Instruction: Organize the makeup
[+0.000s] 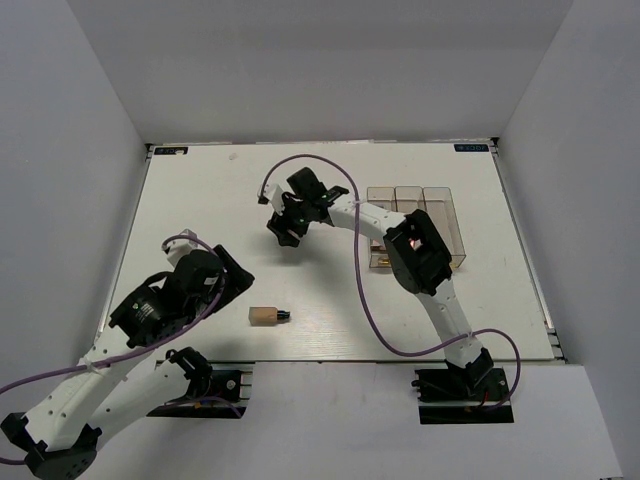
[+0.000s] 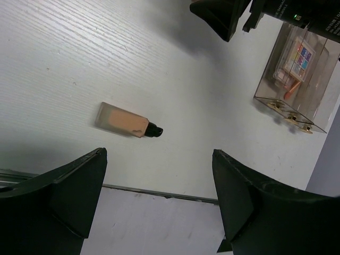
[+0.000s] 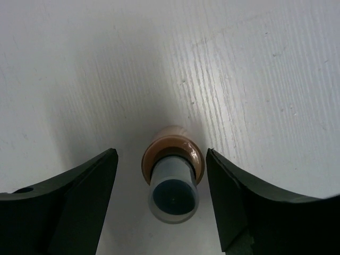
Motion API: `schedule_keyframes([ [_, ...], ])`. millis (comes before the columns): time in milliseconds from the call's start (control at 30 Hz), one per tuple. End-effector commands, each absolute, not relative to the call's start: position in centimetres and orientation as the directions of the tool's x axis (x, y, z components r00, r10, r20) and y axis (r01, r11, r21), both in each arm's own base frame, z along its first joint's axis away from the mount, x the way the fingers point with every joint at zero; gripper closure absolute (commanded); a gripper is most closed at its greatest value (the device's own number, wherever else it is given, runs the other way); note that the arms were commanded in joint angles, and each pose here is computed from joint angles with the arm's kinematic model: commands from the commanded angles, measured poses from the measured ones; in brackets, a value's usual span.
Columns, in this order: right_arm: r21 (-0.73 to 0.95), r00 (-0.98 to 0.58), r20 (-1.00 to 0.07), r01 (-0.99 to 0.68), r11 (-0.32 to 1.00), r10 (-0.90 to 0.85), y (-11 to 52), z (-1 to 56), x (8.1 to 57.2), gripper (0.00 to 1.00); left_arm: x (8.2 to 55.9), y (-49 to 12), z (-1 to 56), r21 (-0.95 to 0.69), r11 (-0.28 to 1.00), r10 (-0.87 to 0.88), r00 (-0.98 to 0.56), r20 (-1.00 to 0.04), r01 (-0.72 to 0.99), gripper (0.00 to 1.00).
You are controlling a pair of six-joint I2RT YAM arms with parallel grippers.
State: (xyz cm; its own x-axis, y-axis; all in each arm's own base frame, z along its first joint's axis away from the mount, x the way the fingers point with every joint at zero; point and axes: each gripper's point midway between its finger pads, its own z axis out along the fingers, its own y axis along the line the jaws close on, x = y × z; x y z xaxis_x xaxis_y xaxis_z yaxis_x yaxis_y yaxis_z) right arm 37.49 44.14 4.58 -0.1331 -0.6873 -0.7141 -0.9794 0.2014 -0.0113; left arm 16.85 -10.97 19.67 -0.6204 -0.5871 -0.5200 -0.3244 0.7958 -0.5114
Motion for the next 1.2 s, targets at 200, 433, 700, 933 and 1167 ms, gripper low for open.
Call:
schedule_keyframes([
  [200, -0.075, -0.074, -0.773, -0.976, 0.206, -0.630, 46.2, 6.6, 39.0, 0.55, 17.2, -11.1, 20.5, -0.527, 0.785, -0.602, -0.606, -0.521, -0.327, 0.10],
  [433, -0.061, -0.047, -0.795, -0.986, 0.156, -0.605, 44.7, 10.1, 37.5, 0.93, 18.5, -14.2, 20.4, -0.556, 0.807, -0.529, -0.663, -0.529, -0.199, 0.10],
  [700, -0.075, -0.099, -0.852, -0.949, 0.307, -0.513, 37.2, 22.2, 38.1, 1.00, 18.7, -18.3, 15.9, -0.413, 0.910, -0.226, -0.845, -0.484, -0.007, 0.09],
  [933, -0.050, -0.387, -0.795, -0.725, 0.686, -0.467, 21.5, 21.7, 42.4, 1.00, 19.2, -19.0, 14.5, -0.379, 0.923, -0.140, -0.855, -0.500, 0.071, 0.09],
  [1167, -0.116, -0.497, -0.772, -0.503, 0.856, -0.397, 10.1, 20.6, 42.1, 1.00, 19.2, -19.1, 13.0, -0.374, 0.925, -0.128, -0.870, -0.477, 0.068, 0.08],
])
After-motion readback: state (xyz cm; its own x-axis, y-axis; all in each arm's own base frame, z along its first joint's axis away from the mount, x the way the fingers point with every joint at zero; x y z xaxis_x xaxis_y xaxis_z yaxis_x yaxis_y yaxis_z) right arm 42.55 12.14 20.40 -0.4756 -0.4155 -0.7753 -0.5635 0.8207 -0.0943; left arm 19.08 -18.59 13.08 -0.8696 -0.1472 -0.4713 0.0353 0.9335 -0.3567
